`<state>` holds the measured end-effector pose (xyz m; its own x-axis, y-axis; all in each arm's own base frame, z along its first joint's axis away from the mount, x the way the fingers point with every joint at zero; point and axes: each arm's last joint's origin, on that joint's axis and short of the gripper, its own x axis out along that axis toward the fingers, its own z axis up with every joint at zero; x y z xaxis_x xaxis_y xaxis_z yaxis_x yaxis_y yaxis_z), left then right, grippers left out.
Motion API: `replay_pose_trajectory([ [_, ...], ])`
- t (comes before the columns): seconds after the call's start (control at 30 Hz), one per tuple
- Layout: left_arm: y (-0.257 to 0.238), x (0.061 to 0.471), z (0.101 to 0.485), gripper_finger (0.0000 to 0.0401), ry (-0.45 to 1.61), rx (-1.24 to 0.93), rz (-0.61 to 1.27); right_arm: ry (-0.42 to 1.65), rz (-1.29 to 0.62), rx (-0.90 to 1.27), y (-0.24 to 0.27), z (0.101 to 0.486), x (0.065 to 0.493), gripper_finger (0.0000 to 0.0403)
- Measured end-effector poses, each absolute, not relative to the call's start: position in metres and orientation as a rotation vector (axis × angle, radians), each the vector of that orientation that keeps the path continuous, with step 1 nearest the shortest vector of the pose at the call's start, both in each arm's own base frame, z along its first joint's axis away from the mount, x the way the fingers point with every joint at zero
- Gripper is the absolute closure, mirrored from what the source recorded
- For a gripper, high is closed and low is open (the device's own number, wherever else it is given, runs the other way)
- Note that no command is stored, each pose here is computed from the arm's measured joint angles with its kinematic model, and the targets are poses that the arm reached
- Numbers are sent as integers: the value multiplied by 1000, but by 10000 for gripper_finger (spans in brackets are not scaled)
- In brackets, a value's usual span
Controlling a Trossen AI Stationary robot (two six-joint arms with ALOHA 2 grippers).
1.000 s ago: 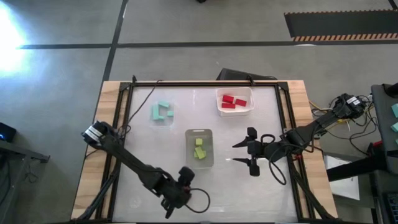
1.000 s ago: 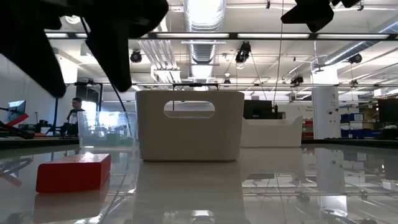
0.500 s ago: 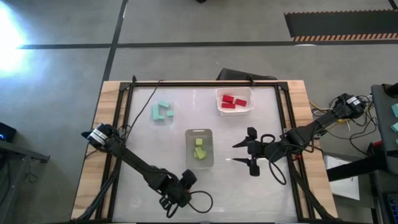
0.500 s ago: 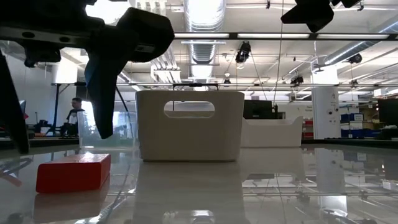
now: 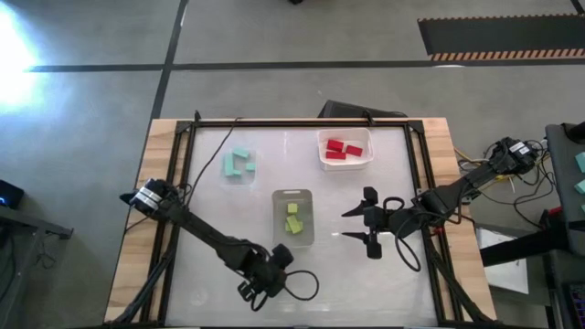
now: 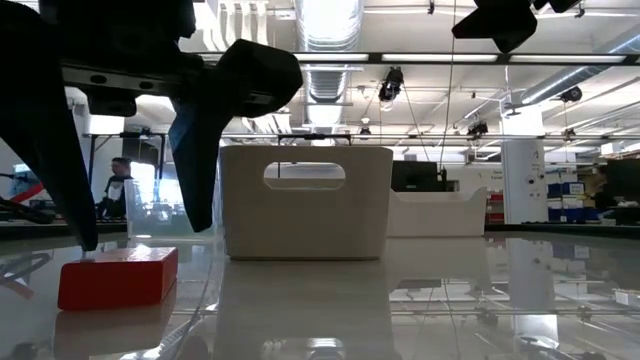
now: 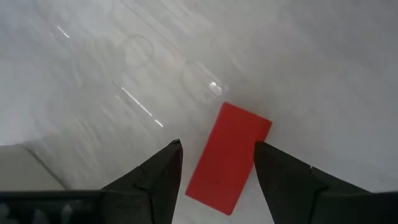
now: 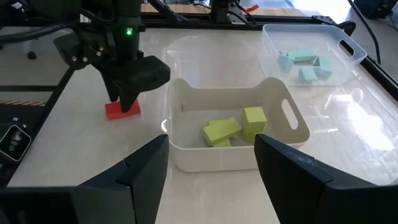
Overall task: Sort & place blocks by color
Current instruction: Put the red block into the white bin
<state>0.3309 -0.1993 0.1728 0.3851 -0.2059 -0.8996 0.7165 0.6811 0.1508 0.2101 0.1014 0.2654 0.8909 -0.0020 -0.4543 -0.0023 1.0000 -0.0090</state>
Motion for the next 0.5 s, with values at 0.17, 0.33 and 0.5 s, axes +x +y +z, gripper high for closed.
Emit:
replay_pose_trajectory([
  [0.17,-197,332,172,218,1009,603,-667,472,0,-11,101,265,210,174],
  [0.33,-195,330,167,218,1027,587,-697,473,0,-12,101,265,210,174],
  [0.5,-191,329,161,218,1022,588,-692,473,1,-13,101,265,210,174],
])
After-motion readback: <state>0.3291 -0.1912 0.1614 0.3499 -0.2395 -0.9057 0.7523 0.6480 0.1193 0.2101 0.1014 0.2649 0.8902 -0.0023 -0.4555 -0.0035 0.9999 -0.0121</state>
